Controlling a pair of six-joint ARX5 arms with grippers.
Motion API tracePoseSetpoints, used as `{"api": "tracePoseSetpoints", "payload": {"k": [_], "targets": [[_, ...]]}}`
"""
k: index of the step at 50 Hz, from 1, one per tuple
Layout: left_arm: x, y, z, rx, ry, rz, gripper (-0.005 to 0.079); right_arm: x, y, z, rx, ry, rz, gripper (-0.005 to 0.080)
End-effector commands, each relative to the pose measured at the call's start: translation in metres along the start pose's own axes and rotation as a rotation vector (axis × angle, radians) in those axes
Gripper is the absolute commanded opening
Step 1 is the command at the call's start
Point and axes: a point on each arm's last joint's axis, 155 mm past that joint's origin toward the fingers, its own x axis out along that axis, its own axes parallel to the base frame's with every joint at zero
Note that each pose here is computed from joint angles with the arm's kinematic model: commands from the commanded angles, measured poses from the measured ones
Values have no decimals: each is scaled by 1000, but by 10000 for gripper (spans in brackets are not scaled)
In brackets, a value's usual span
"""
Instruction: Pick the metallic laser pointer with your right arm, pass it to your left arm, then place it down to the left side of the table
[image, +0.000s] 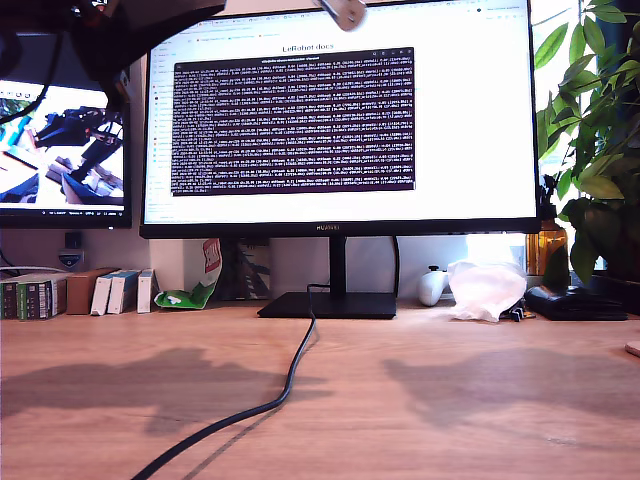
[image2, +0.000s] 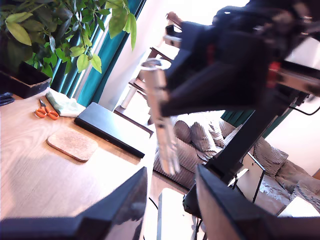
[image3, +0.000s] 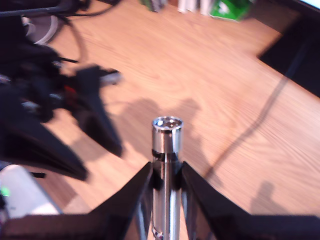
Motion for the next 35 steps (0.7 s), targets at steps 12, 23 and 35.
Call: {"api": "tracePoseSetpoints", "payload": {"k": [12, 23, 35], "targets": [[10, -8, 6, 57, -9, -24, 276, -12, 23, 29, -20, -122, 80, -11], [16, -14, 12, 80, -15, -36, 276, -14, 29, 38, -21, -158, 102, -11], [20, -21, 27, 125, -36, -39, 276, -15, 39, 39, -25, -162, 139, -11]]}}
